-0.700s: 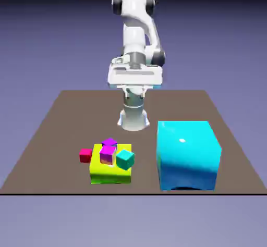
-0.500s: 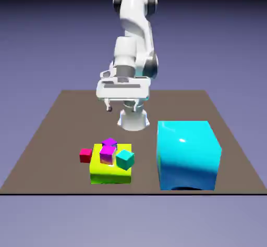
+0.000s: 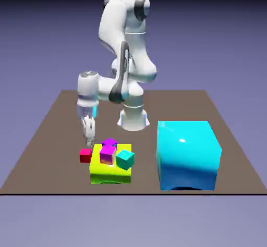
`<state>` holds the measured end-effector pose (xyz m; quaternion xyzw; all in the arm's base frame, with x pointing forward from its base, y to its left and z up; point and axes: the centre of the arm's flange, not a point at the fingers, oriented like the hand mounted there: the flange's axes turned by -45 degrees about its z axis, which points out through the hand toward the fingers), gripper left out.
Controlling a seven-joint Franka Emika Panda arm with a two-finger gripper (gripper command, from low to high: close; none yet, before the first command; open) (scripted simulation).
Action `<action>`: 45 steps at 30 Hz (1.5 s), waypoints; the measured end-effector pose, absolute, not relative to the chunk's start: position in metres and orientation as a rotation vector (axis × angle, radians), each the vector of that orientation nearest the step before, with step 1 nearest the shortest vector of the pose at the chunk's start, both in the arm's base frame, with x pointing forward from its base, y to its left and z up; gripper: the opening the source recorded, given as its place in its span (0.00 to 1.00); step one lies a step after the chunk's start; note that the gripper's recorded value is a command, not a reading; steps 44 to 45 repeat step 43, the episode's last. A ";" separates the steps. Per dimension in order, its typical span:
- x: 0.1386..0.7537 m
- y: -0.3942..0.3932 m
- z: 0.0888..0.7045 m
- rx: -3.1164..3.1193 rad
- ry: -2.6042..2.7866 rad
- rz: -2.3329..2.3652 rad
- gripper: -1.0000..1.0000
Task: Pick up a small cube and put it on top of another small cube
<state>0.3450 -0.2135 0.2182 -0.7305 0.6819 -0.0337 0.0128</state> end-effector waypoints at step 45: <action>0.483 -0.035 0.268 -2.944 1.075 0.031 1.00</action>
